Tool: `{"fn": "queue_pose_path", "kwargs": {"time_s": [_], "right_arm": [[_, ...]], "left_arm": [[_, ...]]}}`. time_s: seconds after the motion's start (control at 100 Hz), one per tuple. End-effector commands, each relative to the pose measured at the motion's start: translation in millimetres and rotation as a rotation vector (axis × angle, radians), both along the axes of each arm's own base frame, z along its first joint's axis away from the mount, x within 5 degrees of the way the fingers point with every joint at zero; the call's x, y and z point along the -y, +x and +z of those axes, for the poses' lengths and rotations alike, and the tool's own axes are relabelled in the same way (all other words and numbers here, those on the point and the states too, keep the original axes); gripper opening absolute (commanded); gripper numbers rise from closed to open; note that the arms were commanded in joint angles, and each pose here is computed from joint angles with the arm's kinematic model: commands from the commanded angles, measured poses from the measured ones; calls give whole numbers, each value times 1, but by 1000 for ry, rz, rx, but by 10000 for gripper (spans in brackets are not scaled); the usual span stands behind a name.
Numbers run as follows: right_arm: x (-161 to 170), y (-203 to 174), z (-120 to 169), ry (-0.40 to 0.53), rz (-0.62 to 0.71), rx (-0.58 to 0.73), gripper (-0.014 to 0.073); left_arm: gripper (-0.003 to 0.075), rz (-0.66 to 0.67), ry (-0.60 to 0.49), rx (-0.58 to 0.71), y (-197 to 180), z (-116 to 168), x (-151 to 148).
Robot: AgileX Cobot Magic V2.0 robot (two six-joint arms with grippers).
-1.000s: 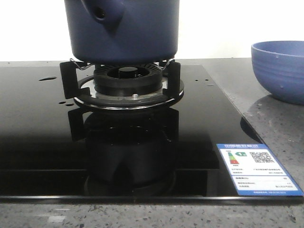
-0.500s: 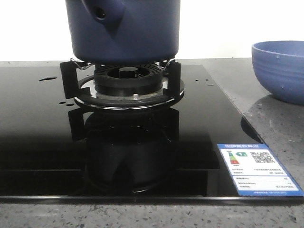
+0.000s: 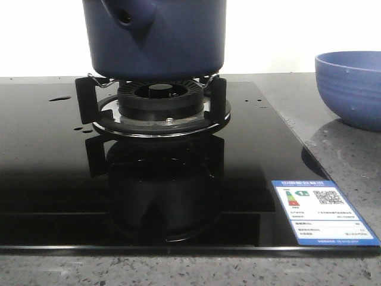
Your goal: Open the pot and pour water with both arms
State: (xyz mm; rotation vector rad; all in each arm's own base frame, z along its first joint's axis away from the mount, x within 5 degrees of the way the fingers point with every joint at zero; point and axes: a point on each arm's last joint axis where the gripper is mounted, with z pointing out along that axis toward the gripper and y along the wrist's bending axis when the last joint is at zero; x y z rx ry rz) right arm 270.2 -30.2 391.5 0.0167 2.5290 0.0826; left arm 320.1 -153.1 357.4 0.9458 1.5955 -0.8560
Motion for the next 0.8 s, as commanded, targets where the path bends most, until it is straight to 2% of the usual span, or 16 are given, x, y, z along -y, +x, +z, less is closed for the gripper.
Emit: {"fn": "queue_pose_path", "kwargs": {"time_s": [0.0,0.09,0.17,0.24,0.28,0.35,0.42,0.46,0.48,0.55,0.64,0.79], "right_arm": [[0,-6,21,-12,-5,113,517],[-1,-8,24,0,-2,128,517],[-6,-8,29,52,11,173,512],[-13,-9,37,109,46,240,456],[-16,-9,41,142,59,287,392],[-23,-10,51,200,92,373,234],[-28,-12,58,239,131,461,36],[-31,-14,60,257,153,507,-78],[-32,-15,60,274,151,530,-67],[-36,-20,60,288,172,609,-52],[-42,-30,57,241,199,708,-52],[-55,-52,37,161,213,823,-52]], "left_arm": [[609,11,-112,92,-16,45,-9],[609,56,-128,137,-22,63,-27],[608,119,-135,186,-28,78,-48],[576,183,-156,184,-32,88,-67],[538,222,-178,162,-34,92,-77],[401,296,-209,117,-36,96,-96],[195,352,-201,92,-38,98,-112],[52,362,-174,97,-41,98,-119],[-21,367,-159,105,-44,99,-122],[-19,378,-140,110,-51,99,-129],[-20,448,-146,130,-63,100,-134],[-20,706,-148,182,-85,89,-144]]}}
